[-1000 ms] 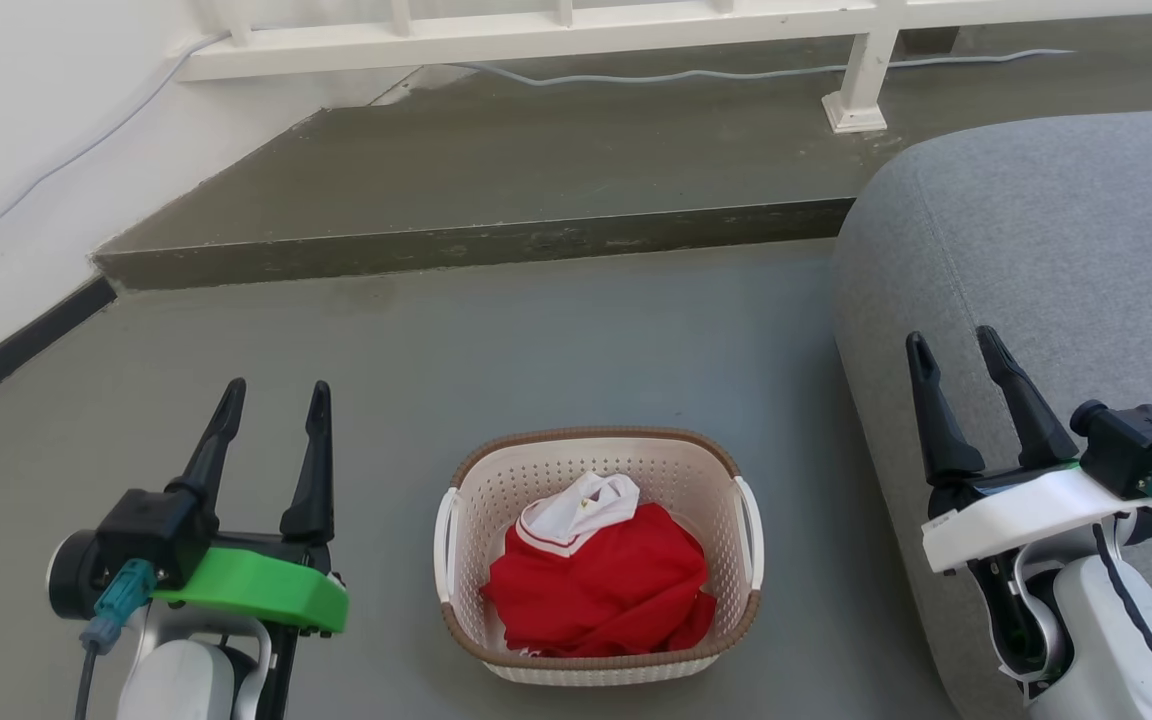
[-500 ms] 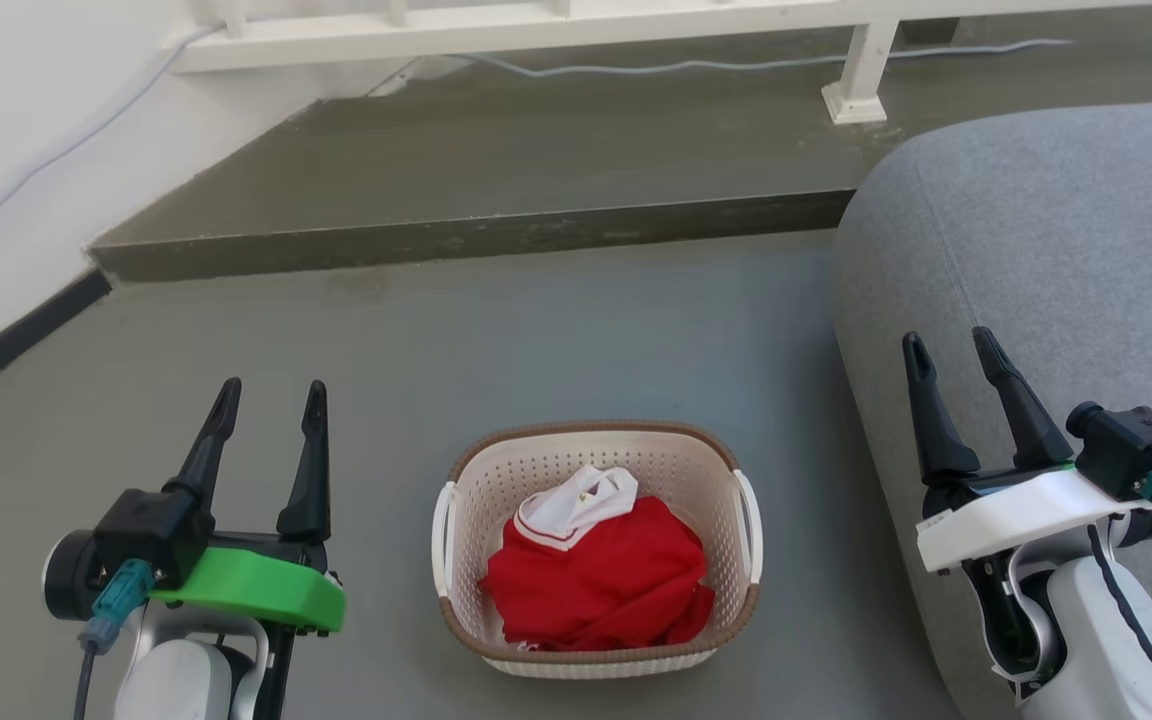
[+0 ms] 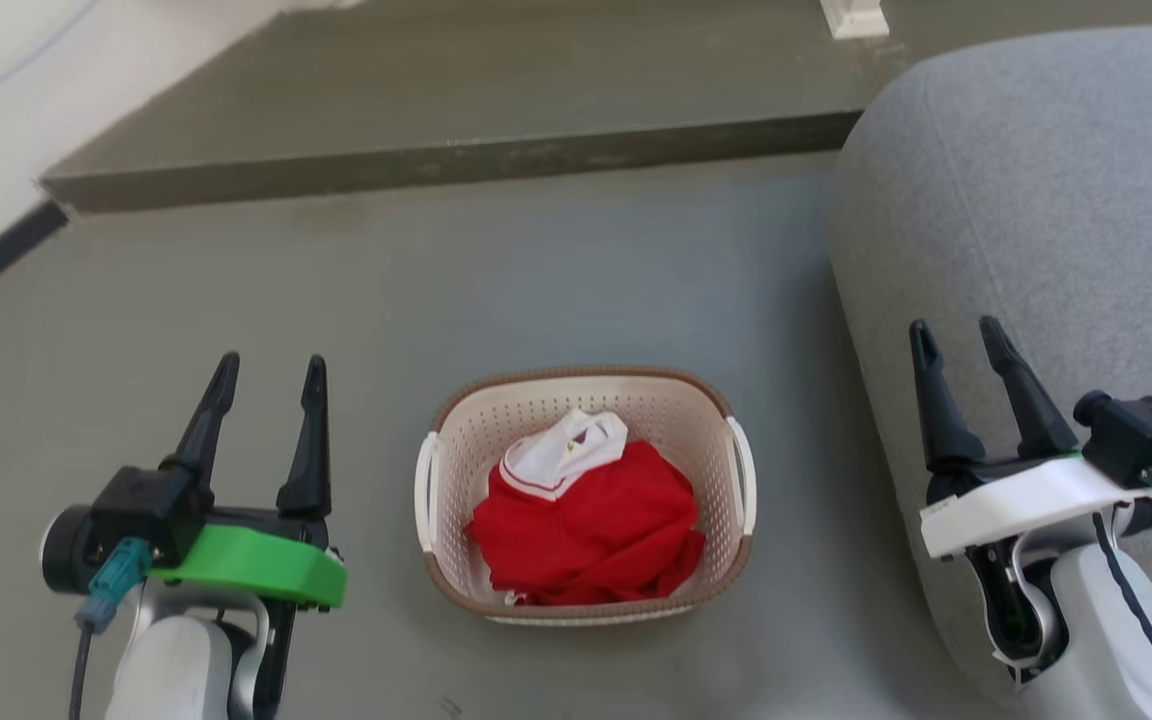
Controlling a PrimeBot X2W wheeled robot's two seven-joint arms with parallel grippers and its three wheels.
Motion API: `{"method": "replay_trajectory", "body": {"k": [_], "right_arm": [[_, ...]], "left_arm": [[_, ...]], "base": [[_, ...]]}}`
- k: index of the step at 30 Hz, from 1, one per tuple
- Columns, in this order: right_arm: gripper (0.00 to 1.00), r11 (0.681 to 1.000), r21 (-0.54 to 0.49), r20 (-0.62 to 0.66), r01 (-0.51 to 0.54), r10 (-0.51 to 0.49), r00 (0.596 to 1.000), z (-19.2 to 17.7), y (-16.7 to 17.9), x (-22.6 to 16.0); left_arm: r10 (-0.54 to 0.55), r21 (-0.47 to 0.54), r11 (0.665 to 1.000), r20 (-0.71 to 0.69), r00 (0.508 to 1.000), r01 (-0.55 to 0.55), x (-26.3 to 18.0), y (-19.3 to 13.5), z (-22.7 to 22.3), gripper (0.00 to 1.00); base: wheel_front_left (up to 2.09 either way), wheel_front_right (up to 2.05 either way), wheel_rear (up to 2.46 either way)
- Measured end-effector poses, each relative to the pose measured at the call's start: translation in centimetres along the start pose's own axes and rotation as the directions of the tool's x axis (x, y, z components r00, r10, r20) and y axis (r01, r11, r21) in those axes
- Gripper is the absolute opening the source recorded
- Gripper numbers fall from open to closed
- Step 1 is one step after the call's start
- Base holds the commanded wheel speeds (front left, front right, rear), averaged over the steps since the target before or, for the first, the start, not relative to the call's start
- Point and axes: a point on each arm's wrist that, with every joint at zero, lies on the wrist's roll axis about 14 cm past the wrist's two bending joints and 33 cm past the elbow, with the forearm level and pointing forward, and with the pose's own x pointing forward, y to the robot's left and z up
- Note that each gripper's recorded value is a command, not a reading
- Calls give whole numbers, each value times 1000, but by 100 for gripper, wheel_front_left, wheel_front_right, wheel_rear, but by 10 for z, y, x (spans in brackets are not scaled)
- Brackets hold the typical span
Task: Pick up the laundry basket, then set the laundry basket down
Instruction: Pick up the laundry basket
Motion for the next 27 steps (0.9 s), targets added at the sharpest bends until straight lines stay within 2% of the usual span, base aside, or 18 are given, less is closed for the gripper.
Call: {"method": "replay_trajectory", "body": {"k": [6, 12, 27], "right_arm": [[100, 1000, 8, -37, 15, -15, 999, -15, -7, 14], [100, 999, 13, -123, 49, -47, 991, -48, -19, 26], [100, 995, 18, -312, 100, -90, 946, -125, -41, 48]], "left_arm": [[-18, -13, 1000, -25, 1000, 17, 16, -1, -14, 100], [-20, -27, 999, -66, 998, 19, 37, 4, -37, 100], [-31, -68, 998, -295, 955, 12, 51, 13, -133, 100]], "base": [[0, 0, 0], [0, 0, 0], [0, 0, 0]]}}
